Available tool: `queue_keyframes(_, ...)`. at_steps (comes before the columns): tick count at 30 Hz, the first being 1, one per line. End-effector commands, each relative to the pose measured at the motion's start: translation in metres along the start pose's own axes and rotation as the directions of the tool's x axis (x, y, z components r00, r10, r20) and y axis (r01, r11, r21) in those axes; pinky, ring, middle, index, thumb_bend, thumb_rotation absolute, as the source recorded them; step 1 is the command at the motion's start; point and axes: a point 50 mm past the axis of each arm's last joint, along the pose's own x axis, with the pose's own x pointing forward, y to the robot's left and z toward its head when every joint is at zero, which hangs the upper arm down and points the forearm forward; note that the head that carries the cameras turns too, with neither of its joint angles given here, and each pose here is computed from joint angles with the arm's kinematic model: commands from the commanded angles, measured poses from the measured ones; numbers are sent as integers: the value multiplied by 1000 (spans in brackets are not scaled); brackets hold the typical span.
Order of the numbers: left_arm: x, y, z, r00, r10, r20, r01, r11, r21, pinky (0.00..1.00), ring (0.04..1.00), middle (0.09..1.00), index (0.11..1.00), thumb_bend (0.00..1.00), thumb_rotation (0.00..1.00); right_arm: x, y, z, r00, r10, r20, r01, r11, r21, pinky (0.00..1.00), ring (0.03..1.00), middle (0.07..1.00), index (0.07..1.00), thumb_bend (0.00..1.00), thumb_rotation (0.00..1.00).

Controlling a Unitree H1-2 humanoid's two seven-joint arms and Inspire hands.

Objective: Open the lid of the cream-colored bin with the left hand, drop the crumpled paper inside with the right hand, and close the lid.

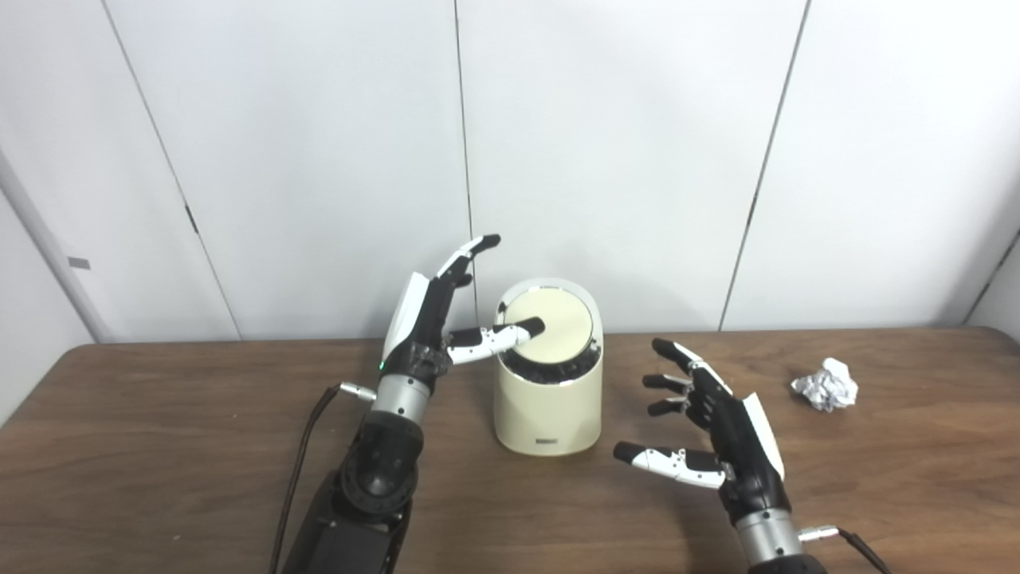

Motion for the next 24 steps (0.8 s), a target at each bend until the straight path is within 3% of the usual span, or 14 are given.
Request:
queue_keyframes(1, 22, 9, 26, 995, 25, 96, -30, 998, 53, 934, 985, 968, 957, 879, 237, 15, 1, 21, 996, -14, 92, 13, 1000, 5, 575, 732, 877, 828, 785, 152)
queue_keyframes(16, 30, 10, 31, 997, -7, 72, -5, 986, 169, 915, 1000, 1000, 981, 910, 209, 15, 0, 21, 995, -15, 94, 15, 1000, 1, 566, 728, 876, 828, 788, 148)
queue_keyframes(24, 31, 12, 32, 998, -24, 59, 7, 958, 286, 924, 1000, 1000, 999, 908, 215, 16, 3, 22, 995, -17, 99, 16, 1000, 9, 554, 725, 877, 828, 783, 133)
